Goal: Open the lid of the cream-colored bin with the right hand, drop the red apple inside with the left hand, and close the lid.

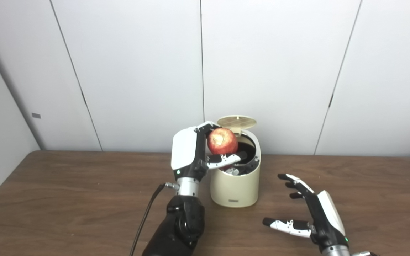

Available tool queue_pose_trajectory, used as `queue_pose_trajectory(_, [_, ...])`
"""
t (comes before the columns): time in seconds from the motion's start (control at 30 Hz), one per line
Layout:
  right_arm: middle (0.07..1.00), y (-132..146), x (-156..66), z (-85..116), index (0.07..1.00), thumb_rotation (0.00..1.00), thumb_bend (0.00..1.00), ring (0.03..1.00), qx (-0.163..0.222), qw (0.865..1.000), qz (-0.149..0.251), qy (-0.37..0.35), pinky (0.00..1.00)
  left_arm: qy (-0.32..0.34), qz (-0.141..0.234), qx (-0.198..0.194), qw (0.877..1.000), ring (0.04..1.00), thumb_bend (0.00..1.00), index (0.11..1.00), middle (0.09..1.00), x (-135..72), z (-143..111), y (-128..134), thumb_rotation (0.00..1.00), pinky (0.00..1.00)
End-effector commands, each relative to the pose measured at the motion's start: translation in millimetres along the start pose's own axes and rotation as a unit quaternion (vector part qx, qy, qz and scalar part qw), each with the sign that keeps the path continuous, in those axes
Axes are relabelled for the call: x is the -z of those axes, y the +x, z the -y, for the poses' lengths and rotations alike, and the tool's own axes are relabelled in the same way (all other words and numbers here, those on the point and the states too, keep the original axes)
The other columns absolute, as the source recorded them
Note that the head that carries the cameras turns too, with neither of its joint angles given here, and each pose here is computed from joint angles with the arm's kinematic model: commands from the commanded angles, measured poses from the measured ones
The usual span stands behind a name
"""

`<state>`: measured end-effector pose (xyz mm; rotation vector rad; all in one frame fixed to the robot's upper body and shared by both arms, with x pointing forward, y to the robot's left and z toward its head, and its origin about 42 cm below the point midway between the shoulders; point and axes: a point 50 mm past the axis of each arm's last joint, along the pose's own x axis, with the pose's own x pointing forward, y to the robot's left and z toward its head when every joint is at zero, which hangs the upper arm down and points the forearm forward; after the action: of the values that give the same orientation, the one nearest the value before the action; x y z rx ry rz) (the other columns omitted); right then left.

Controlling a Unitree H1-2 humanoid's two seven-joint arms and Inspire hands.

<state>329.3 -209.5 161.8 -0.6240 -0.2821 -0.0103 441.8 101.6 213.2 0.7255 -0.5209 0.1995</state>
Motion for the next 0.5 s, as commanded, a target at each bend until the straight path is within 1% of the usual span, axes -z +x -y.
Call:
queue_pose_trajectory(0.0, [0.858,13.6,-15.2,5.0,0.803,0.24,0.67,0.819,0.021,0.999,0.033,0.002,0.71,-0.006,0.044,-0.029,0.999,0.535,0.52,0.52,0.455,-28.7,-8.3,22.3,0.0,0.74])
queue_pose_trajectory(0.13, [0.854,14.6,-15.4,3.5,0.798,0.24,0.67,0.812,0.022,0.999,0.036,0.005,0.7,0.001,0.049,-0.031,0.998,0.534,0.52,0.519,0.455,-30.4,-9.3,21.8,0.0,0.76])
queue_pose_trajectory(0.23, [0.853,14.5,-15.9,2.6,0.798,0.24,0.67,0.812,0.021,0.999,0.039,0.005,0.7,0.008,0.052,-0.034,0.998,0.534,0.52,0.52,0.454,-31.2,-10.1,21.9,0.0,0.75])
queue_pose_trajectory(0.47, [0.852,13.3,-17.9,-0.3,0.792,0.23,0.67,0.807,0.022,0.999,0.039,-0.002,0.69,0.016,0.055,-0.036,0.998,0.542,0.52,0.518,0.456,-33.4,-13.1,21.5,0.0,0.78])
